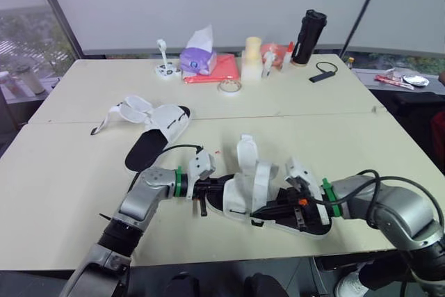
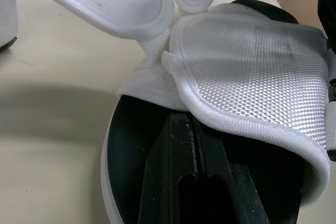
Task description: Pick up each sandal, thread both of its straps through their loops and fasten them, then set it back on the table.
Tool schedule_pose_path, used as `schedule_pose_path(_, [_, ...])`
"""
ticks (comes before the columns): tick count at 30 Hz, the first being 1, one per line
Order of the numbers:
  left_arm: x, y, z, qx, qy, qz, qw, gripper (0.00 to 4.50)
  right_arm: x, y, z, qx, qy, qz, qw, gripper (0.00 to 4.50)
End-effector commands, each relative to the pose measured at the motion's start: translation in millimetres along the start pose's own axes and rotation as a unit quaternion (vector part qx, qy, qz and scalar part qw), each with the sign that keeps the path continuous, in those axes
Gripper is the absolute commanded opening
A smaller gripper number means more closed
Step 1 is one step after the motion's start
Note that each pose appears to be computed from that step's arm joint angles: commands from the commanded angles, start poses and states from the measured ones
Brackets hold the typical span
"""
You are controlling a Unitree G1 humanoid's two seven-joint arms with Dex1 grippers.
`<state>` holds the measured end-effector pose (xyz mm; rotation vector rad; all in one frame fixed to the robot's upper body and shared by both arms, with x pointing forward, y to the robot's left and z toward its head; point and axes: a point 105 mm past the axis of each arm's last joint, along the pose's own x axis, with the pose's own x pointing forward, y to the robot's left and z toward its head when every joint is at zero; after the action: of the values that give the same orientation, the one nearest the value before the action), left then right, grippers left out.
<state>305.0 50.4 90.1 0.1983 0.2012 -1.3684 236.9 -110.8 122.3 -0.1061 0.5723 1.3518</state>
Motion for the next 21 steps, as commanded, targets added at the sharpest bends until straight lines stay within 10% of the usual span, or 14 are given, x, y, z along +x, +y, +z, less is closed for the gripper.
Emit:
schedule_pose_path(1, [2,-2,-4,-0.005,0.008,-0.007,1.0,0.0,6,2,-10,0.009,0.015,0.002,1.0,0.05])
schedule_pose_path(6, [1,-3,-5,-0.006,0.01,-0.007,1.0,0.0,2,-2,-2,0.017,-0.018,-0.013,1.0,0.89])
schedule_pose_path(13, [-1,-5,-6,-0.008,0.009,-0.007,1.0,0.0,-34,-9,23,-0.001,-0.074,-0.101,0.992,4.27])
schedule_pose_path(21, [-2,-19,-6,-0.024,0.007,-0.03,0.999,0.0,-46,37,7,0.056,-0.09,-0.106,0.989,4.27])
